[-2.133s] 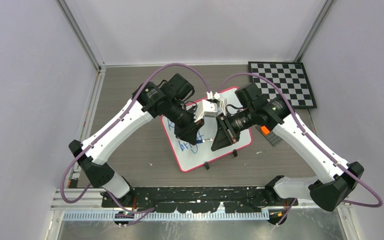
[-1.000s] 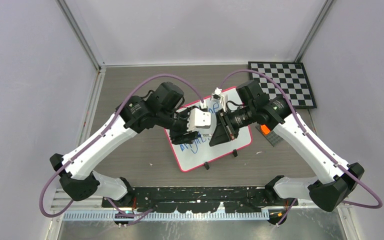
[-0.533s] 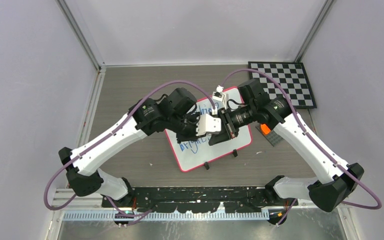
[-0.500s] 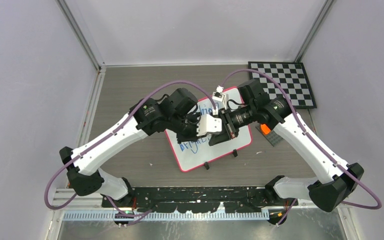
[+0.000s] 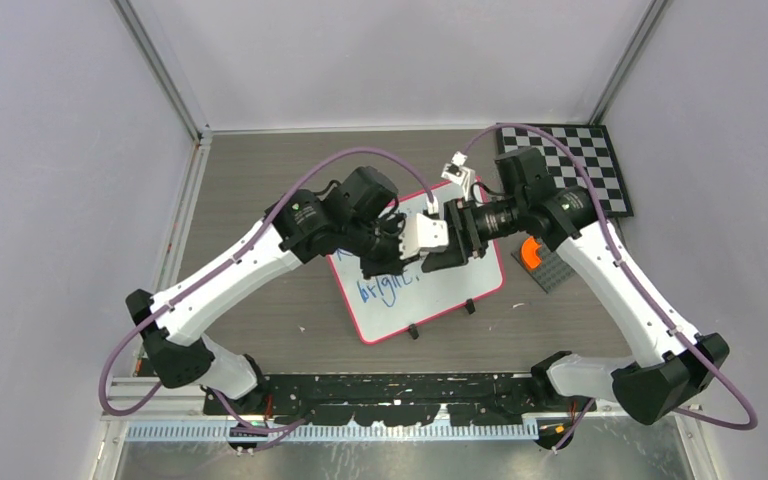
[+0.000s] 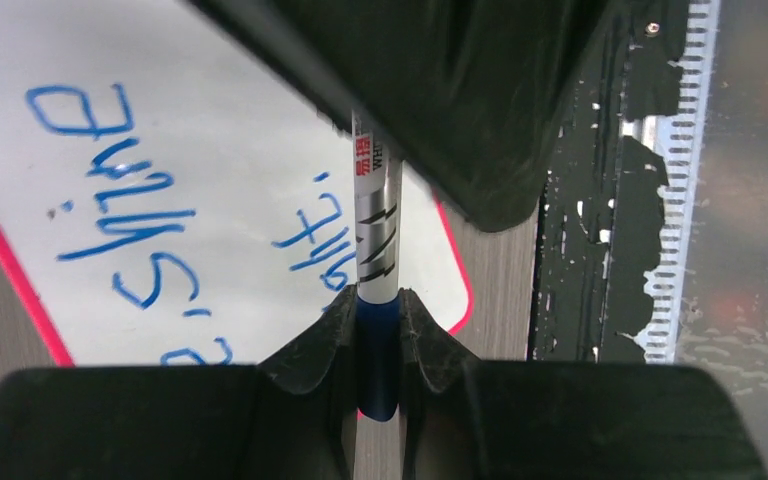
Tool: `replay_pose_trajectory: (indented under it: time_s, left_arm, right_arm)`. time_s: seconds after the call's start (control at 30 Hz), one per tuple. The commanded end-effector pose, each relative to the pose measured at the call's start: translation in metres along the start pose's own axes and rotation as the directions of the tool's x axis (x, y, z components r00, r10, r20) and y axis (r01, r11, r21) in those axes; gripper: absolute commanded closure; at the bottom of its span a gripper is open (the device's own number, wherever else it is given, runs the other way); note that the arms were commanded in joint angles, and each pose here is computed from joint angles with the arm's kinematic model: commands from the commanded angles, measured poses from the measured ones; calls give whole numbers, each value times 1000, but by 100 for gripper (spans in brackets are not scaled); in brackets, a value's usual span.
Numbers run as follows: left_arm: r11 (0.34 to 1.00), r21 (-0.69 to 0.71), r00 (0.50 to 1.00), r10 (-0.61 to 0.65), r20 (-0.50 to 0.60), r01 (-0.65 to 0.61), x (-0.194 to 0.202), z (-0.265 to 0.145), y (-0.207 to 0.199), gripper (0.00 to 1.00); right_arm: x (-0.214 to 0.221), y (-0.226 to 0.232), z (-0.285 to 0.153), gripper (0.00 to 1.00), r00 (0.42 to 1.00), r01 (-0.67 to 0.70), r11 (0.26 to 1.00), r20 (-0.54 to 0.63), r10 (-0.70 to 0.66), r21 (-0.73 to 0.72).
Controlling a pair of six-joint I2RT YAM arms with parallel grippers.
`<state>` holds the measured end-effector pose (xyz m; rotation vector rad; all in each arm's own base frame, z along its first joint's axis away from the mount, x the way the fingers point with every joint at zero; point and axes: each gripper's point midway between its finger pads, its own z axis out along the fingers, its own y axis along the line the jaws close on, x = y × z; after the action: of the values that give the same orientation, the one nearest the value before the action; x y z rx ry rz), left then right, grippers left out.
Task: Write a sentence on the whiteboard
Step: Place the whiteboard marker at the center of the board.
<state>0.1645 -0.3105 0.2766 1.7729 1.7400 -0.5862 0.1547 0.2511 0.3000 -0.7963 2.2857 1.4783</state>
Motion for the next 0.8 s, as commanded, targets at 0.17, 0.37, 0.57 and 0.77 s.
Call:
replay_pose_trajectory:
  time_s: [0.17, 0.37, 0.57, 0.77]
  left_arm:
    - [987, -105, 982, -106, 157, 123, 2, -35, 46, 100]
    - [900, -202, 908, -331, 257, 386, 27, -80, 101, 100]
    - [716, -246, 747, -556, 365, 653, 97, -132, 145, 100]
    - [574, -301, 647, -708, 285, 761, 207, -141, 133, 100]
  right_arm:
    - [-53, 2, -47, 20, 967, 104, 988, 220, -128, 117]
    - [-74, -15, -71, 19, 938, 54, 981, 326, -114, 187]
    - [-73, -39, -90, 19, 920, -1, 965, 378, -102, 263]
    - [-56, -71, -104, 19, 920, -53, 929, 380, -97, 366]
